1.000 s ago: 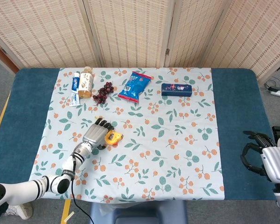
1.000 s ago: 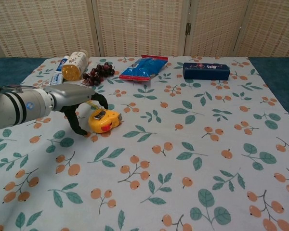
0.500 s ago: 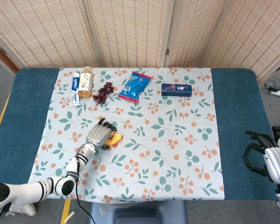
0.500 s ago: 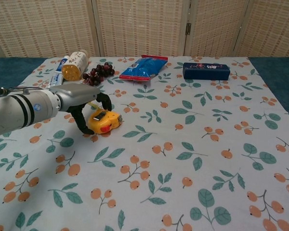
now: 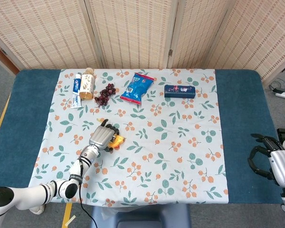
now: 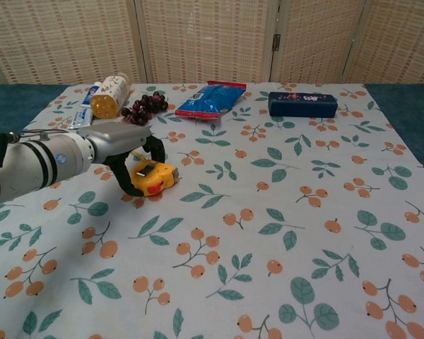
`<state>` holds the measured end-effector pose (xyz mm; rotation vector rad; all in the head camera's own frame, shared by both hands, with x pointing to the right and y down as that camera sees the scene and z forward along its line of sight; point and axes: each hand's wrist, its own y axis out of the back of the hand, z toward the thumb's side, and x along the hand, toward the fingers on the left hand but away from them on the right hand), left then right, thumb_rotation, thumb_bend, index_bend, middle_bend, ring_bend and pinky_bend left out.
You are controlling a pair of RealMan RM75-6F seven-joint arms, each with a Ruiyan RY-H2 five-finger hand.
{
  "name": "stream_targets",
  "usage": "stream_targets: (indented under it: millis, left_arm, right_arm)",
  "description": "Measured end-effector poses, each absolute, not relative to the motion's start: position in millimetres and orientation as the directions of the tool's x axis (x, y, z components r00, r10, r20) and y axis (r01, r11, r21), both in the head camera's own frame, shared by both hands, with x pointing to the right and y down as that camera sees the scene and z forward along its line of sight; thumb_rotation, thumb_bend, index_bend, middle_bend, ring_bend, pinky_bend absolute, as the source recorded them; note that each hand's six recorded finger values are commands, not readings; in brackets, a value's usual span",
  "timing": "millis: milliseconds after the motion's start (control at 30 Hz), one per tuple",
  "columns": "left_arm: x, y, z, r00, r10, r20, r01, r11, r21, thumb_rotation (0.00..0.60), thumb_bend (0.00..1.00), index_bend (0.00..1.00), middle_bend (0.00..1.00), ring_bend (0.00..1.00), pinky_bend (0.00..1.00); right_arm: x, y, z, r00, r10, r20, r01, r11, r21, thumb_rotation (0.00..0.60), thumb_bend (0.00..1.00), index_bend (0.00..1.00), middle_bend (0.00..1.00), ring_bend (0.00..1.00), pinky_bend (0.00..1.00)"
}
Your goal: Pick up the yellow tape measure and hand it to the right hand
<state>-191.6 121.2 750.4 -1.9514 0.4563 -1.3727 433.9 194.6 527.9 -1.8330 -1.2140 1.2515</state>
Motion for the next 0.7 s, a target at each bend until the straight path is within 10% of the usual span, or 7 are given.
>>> stream_targets:
  millis: [700]
  left_arm:
    - [-194, 108, 717, 0.412, -0.683, 0.604, -0.122, -0.698, -0.706, 0.600, 0.44, 0.57, 0.51, 0.41, 0.05]
  right_arm:
    - [364, 163, 536, 0.300, 0.877, -0.376, 0.362, -0.470, -0.806, 0.600, 0.43, 0.39, 0.18, 0.16, 0.15]
